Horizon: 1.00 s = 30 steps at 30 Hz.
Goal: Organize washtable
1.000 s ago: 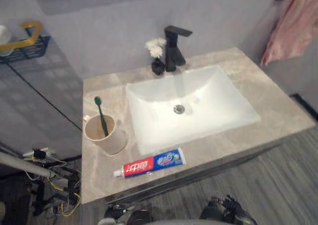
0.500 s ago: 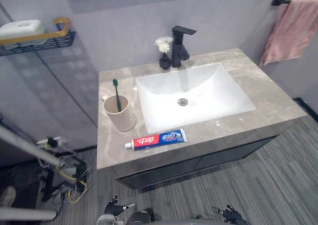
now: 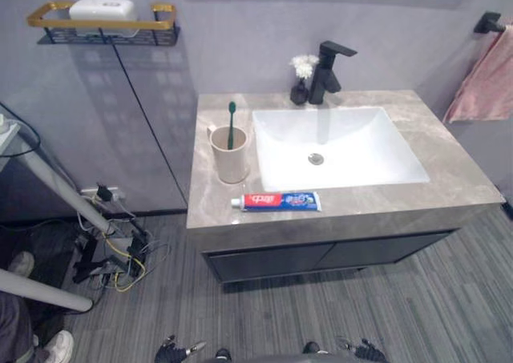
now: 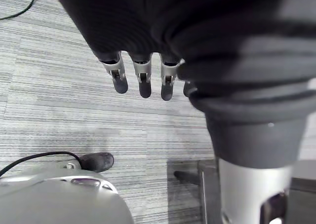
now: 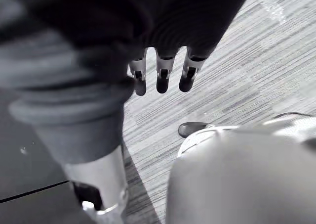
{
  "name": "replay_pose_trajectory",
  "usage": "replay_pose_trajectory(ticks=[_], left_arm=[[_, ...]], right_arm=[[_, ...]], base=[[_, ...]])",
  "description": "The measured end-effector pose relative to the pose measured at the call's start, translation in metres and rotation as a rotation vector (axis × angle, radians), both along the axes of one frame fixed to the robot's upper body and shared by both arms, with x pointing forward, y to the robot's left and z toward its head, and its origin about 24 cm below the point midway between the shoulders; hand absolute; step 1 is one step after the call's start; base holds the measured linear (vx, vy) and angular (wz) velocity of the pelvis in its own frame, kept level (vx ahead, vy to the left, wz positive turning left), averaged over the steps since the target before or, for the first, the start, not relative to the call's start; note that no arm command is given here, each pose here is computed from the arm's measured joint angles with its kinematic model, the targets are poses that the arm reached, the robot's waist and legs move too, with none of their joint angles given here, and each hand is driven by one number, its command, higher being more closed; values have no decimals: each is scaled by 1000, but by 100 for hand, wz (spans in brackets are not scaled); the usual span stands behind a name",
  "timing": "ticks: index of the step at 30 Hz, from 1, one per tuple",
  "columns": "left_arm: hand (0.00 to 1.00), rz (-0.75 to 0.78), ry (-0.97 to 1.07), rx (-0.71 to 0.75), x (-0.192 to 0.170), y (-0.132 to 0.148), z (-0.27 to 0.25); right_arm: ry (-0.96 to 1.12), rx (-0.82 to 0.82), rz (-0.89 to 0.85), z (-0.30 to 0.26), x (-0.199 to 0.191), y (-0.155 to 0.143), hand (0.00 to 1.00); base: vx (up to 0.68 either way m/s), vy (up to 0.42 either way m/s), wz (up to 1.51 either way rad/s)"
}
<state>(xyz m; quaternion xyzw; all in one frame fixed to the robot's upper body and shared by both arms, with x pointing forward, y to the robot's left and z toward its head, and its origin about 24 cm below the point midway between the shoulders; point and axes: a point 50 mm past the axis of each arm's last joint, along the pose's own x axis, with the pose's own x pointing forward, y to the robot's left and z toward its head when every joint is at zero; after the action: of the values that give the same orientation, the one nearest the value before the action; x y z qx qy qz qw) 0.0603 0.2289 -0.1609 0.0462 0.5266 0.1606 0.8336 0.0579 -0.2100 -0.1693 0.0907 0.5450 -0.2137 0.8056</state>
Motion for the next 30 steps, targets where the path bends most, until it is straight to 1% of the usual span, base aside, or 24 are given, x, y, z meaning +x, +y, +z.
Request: replay_pose_trajectory(ticks=[3,8,12,13,19,25,30], left_arm=[[0,41,0,-3,-3,1,0],[0,61,-13,-17,0,-3,-1],[0,77,-14,-29,-1,-5,-1],[0,59,-3,-30,-3,-6,-2],[0,59,-2,-31,-3,-6,-2],[0,61,2,-34,-5,-6,-3],[0,97,15,-48,-11,-7,-4]], right_arm=[[20,13,-16,-1,-5,1,0],[-16,11,-2,1,11,1,0],[-17,5,8,1,13,-1,0],[23,10,69,-1,7,3,0],[23,10,68,-1,7,3,0],[24,4,57,-1,4,2,0],[31,-11,-17,-2,-3,1,0]], base=[[48,69,1],[31,3,1],[-15,-36,0],[0,0,0],[0,0,0],[1,-2,1],[24,-29,7]])
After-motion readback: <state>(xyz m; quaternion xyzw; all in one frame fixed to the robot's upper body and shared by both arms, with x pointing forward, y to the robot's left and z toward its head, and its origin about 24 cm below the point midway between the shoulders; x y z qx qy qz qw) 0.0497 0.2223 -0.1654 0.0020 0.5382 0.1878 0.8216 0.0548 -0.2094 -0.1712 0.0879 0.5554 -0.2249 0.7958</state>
